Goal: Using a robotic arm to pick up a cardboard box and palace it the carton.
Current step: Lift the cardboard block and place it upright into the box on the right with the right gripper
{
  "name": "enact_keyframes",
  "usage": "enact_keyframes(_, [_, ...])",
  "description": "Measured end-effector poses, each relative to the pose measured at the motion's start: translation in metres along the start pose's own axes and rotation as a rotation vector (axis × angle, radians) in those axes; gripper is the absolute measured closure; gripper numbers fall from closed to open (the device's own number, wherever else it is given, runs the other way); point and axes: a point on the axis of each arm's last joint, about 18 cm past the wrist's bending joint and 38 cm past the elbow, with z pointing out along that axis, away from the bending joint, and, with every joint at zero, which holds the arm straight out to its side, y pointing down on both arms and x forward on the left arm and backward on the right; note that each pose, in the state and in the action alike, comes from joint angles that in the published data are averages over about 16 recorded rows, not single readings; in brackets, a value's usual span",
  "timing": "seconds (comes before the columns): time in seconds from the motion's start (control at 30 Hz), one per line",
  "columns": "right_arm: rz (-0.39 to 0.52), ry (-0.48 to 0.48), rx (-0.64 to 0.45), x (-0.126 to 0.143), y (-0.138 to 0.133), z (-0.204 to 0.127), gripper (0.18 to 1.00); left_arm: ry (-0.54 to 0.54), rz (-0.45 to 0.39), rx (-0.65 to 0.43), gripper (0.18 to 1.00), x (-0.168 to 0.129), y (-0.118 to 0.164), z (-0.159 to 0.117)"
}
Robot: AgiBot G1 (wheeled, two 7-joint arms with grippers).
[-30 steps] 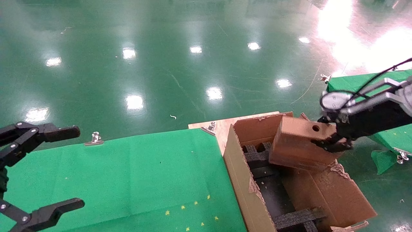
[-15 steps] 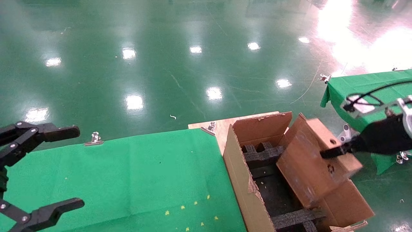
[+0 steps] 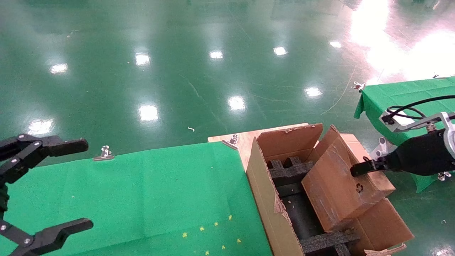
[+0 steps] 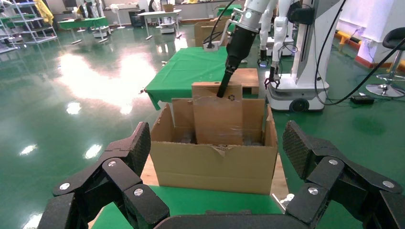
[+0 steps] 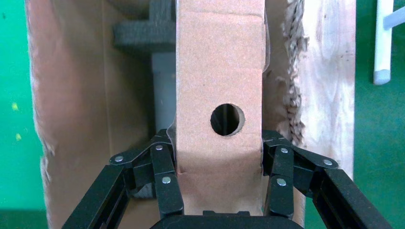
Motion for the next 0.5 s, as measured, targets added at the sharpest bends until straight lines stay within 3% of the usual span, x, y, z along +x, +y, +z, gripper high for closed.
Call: enact_keyframes(0.5, [-0.027,0.143,0.022,-0.001,0.011,0.025,0.815,0.0,0.0,0.0,0.184,0.0,0.0,0.0])
